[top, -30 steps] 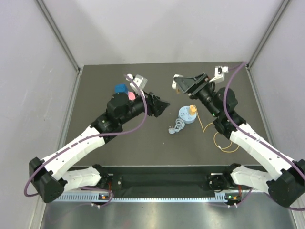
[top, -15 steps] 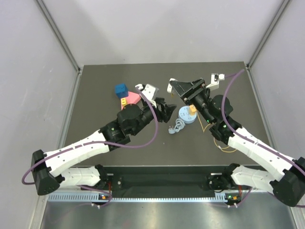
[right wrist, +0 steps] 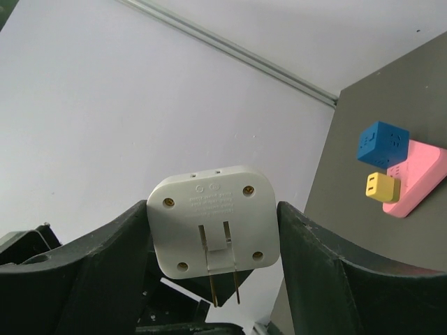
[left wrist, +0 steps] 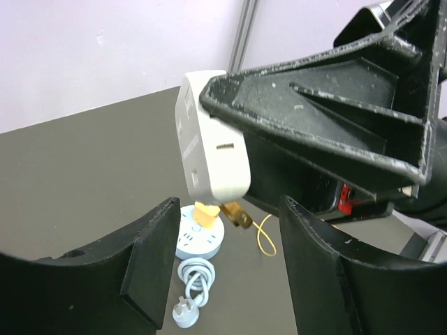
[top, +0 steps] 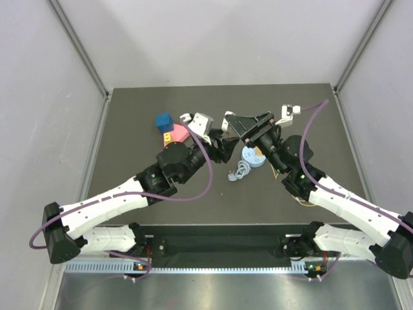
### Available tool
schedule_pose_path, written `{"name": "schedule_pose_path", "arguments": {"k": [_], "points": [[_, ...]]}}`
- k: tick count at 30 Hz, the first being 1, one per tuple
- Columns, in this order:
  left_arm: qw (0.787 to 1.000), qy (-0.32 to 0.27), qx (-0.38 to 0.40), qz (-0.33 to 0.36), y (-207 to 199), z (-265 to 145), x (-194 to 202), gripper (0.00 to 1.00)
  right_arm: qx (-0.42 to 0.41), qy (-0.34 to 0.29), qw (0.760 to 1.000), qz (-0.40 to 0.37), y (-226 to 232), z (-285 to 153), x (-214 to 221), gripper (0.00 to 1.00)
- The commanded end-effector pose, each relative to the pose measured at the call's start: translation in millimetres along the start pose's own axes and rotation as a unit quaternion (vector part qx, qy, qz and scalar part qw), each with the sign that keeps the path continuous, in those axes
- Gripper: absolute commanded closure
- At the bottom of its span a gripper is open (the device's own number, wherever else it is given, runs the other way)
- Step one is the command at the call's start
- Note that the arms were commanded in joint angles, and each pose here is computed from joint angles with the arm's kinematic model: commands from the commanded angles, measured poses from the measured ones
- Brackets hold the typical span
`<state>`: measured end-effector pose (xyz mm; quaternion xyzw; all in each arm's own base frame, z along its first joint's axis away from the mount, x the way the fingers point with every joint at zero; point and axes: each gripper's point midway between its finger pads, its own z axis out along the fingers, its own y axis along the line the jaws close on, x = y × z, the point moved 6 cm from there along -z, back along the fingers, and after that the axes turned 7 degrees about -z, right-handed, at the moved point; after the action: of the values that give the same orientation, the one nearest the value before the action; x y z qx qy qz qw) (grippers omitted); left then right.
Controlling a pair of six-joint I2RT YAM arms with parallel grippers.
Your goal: Insert the plug
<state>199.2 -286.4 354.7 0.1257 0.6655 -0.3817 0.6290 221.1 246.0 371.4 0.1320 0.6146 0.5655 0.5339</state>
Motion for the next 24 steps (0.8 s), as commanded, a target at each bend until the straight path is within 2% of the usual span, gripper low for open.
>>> {"name": "schedule_pose_path", "arguments": {"k": [1, 11, 13, 14, 16, 18, 21, 22, 24], "points": [[0.999, -0.041, 0.003, -0.01, -4.8, -0.6, -18.7, 0.37, -0.031, -0.022, 0.999, 0.004, 22.1, -1.6, -5.4, 1.0], [0.999, -0.047, -0.018, -0.006, 1.1, 0.5, -16.1, 0.65, -0.036, -0.015, 0.999, 0.017, 26.7, -4.0, 7.2, 1.0], [0.999, -0.045, -0.016, -0.004, 1.0, 1.3, -15.3, 0.76, -0.036, -0.012, 0.999, 0.019, 26.2, -4.0, 10.6, 1.0], [0.999, -0.045, -0.015, -0.003, 0.9, 1.7, -14.5, 0.88, -0.035, -0.012, 0.999, 0.018, 25.3, -3.9, 10.6, 1.0], [0.999, -0.044, -0.013, -0.003, 0.2, 1.6, -14.3, 0.99, -0.035, -0.013, 0.999, 0.02, 24.1, -4.9, 11.3, 0.99], [0.999, -0.046, -0.013, -0.003, 0.6, 1.1, -14.8, 1.0, -0.035, -0.019, 0.999, 0.022, 22.9, -6.2, 10.1, 0.97], [0.999, -0.042, 0.007, -0.002, -3.4, -1.2, -14.7, 1.0, -0.036, -0.02, 0.999, 0.009, 22.8, -7.9, 8.8, 0.86], [0.999, -0.044, 0.016, -0.003, -5.5, -3.2, -16.8, 1.0, -0.036, -0.018, 0.999, -0.005, 22.0, -8.7, 9.5, 0.75], [0.998, -0.041, 0.056, -0.007, -13.8, -10.7, -19.7, 1.0, -0.042, -0.017, 0.998, -0.045, 21.3, -15.0, 6.6, 0.65]]}}
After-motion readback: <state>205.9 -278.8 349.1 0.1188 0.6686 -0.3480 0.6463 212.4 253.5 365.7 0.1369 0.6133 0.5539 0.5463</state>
